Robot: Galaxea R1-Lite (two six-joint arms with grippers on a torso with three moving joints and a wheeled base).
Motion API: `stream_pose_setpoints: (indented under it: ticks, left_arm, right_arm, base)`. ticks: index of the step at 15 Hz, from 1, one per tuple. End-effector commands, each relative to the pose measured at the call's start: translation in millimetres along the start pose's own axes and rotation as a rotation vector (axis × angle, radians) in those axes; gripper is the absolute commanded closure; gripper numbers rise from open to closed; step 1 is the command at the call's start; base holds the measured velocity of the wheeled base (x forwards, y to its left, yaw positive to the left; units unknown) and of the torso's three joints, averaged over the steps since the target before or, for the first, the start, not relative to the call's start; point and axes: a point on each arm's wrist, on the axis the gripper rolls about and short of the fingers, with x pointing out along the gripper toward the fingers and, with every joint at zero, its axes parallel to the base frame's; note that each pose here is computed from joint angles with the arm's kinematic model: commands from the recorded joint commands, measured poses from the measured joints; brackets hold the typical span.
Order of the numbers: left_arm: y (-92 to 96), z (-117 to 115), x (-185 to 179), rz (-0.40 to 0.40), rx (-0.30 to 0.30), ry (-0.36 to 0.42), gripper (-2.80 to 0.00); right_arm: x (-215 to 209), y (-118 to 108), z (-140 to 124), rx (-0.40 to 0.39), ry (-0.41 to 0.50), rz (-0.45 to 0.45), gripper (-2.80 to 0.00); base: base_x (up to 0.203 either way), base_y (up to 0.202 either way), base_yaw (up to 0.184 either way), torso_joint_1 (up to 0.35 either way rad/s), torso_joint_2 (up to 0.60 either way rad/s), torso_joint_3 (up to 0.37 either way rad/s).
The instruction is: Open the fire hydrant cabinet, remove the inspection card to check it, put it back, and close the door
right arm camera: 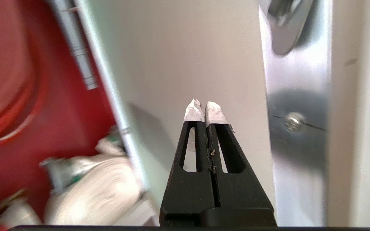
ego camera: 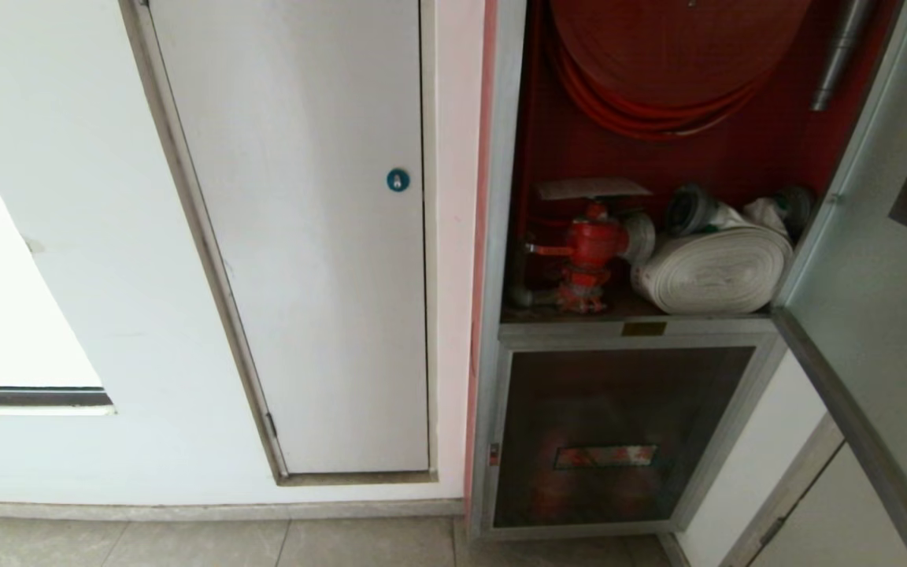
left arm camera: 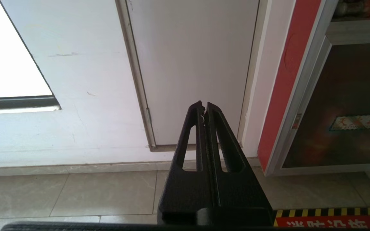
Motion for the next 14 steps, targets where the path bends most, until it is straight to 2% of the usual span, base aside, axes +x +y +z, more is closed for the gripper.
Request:
stream_pose_setpoints:
  ticks: [1,4,7,10,14]
  left_arm:
    - [0.0,-1.6,0.4,-0.001,0.001,0.005,0.0]
    - [0.0,-1.6,0.4,-0.001,0.0,0.005,0.0]
    - [0.0,-1.6,0.4,-0.001,0.001,0.005,0.0]
    - [0.0,-1.6,0.4,-0.001,0.0,0.005,0.0]
    - [0.0,-1.6,0.4,-0.001,0.001,0.005,0.0]
  right_arm:
    - [-6.4,-20.9,16.4,0.004,-0.031,-0.055,0.0]
    - [-12.8,-37.4,24.8,-0.024,-0.035,-0.1,0.0]
    - [-22.2,-48.8,29.9,-0.065,-0.002,-0.105,0.0]
    - [-20.7,-49.4,29.9,-0.076,0.008,-0.117,0.0]
    - [-0.2,-43.3,15.6,-0.139,0.057,-0.172,0.0]
  base:
    - [0.0,0.0,0.0,0.0,0.0,0.0]
    - [0.0,0.0,0.0,0.0,0.0,0.0]
    - [0.0,0.0,0.0,0.0,0.0,0.0]
    - [0.0,0.0,0.0,0.0,0.0,0.0]
    - [0.0,0.0,0.0,0.0,0.0,0.0]
